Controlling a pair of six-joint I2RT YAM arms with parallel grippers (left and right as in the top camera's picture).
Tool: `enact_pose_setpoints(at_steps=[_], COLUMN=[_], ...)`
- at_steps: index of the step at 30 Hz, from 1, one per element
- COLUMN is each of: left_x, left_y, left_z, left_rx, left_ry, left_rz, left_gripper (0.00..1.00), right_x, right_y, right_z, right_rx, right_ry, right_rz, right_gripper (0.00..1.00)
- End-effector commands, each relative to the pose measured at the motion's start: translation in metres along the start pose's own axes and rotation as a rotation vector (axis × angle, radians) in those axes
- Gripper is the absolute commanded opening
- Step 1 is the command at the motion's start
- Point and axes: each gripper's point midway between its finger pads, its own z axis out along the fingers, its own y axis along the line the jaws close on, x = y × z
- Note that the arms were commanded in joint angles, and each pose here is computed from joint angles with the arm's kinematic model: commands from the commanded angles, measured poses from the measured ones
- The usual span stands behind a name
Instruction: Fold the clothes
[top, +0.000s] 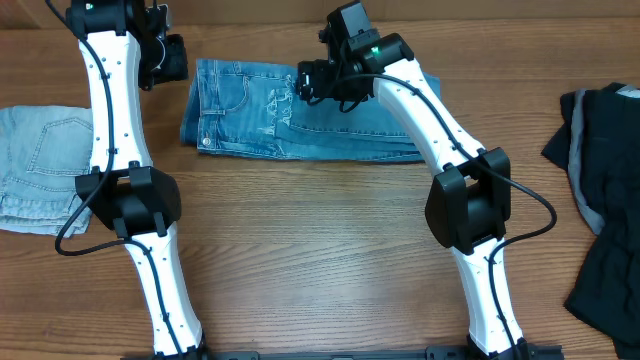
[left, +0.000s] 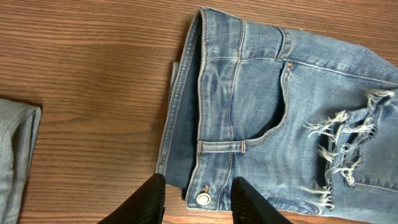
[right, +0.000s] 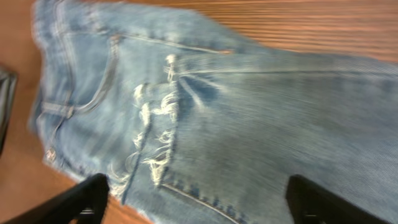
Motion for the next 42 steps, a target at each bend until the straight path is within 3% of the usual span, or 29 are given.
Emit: enact_pose_setpoints(at_steps=[1,4,6,8,9,13,14,16,19,24,26,28,33,36,42], left_x=[-0.005,-0.004,-0.005,0.0,0.003,0.028,0.038,0.057,0.074,0.085,0.077,0.059,0.045,0.058,0.078], left_y=[0.001,-0.015,-0.055,-0.103,-0.113,-0.166,-0.192,-0.225,-0.227,-0.214,-0.217,-0.226,-0.236,-0.241,-0.246], left_z=[-0.006,-0.006,-0.015,-0.031,-0.032,0.001,0.014,0.04,0.09,0.133,0.132,0.112,0.085,0.098,0.139], left_rx=[0.002,0.097,0.329,0.567,0.586,0.455,0.464,0.452,0.31,0.291,0.308,0.326,0.337,0.331,0.265], left_ry=[-0.025,-0.02,-0.025,-0.027,-0.021,0.047,0.065,0.095,0.129,0.145,0.114,0.06,0.013,0.044,0.039], left_rz=[-0.005,-0.003,0.032,0.127,0.145,0.26,0.309,0.367,0.307,0.271,0.274,0.284,0.299,0.311,0.352], left_gripper=[0.38,0.29,0.14,0.08,0.07,0.07,0.07,0.11,0.11,0.17,0.16,0.16,0.29,0.29,0.33], right_x=[0.004,-0.005,-0.008,-0.002,0.001,0.016,0.02,0.031,0.057,0.079,0.068,0.048,0.01,0.022,0.05], right_y=[0.025,-0.018,-0.065,-0.106,-0.12,-0.155,-0.167,-0.181,-0.194,-0.204,-0.201,-0.191,-0.18,-0.222,-0.255], right_z=[-0.012,-0.025,-0.042,-0.059,-0.065,-0.073,-0.074,-0.069,-0.054,-0.034,-0.041,-0.06,-0.124,-0.132,-0.109], right_rx=[-0.19,-0.146,-0.101,-0.065,-0.054,0.066,0.137,0.198,0.206,0.207,0.205,0.203,0.21,0.234,0.159], right_ry=[0.033,0.037,0.057,0.087,0.102,0.153,0.163,0.195,0.265,0.306,0.28,0.232,0.126,0.15,0.212], right_rz=[-0.152,-0.07,0.028,0.073,0.092,0.114,0.114,0.12,0.154,0.169,0.16,0.144,0.146,0.24,0.217], right_gripper=[0.98,0.89,0.87,0.82,0.8,0.36,0.34,0.34,0.33,0.35,0.49,0.53,0.69,0.69,0.69])
